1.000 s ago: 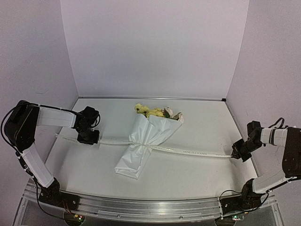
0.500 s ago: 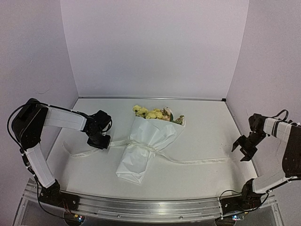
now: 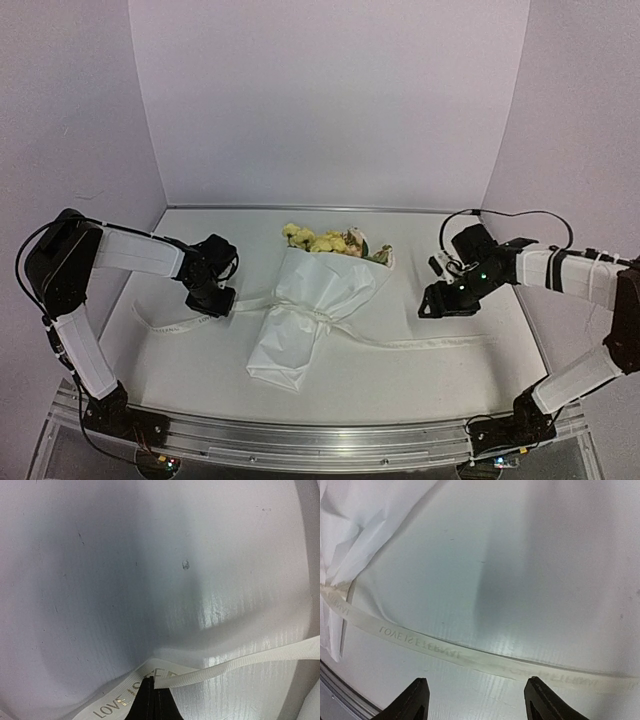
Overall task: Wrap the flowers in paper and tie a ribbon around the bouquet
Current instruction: Tie the ribbon around the folded bouquet.
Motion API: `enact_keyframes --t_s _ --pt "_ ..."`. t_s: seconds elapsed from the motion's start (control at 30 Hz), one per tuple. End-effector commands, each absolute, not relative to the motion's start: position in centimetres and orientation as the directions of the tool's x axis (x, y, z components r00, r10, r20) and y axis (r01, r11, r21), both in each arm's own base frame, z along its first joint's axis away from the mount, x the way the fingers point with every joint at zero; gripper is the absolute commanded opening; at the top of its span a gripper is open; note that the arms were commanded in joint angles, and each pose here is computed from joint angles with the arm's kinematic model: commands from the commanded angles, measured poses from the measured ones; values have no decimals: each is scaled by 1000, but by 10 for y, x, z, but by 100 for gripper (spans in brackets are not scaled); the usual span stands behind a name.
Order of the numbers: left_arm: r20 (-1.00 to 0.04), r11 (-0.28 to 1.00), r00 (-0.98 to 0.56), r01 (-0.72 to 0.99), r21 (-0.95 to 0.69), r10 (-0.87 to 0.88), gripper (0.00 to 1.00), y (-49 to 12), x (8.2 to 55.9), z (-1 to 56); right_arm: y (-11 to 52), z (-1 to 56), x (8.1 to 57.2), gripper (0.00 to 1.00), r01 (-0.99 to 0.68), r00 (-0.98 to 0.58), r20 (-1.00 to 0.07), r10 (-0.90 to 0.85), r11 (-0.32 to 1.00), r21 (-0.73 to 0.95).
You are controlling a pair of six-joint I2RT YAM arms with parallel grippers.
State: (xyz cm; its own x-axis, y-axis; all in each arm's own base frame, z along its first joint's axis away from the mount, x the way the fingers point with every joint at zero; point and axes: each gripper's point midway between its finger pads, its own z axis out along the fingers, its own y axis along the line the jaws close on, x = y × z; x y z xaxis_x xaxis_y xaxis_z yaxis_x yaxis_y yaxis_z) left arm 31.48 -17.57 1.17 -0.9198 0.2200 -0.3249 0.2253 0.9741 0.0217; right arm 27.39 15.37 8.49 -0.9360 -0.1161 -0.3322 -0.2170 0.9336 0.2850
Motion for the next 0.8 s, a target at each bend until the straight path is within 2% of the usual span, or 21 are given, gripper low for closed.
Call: enact_keyframes --t_s 0.0,0.13,0.3,0.77 --pt "-365 971 -904 239 5 224 0 -182 324 28 213 93 279 67 -540 -794 -444 -414 817 203" --pt "-366 971 -903 241 -1 224 0 -183 325 28 256 86 268 67 -695 -671 -446 -593 712 101" --pt "-366 969 -902 246 2 230 0 -183 325 29 295 74 264 67 -784 -545 -418 -727 619 -53" --pt "-372 967 -897 254 10 239 0 -183 327 31 350 53 288 65 -750 -499 -394 -772 613 -250"
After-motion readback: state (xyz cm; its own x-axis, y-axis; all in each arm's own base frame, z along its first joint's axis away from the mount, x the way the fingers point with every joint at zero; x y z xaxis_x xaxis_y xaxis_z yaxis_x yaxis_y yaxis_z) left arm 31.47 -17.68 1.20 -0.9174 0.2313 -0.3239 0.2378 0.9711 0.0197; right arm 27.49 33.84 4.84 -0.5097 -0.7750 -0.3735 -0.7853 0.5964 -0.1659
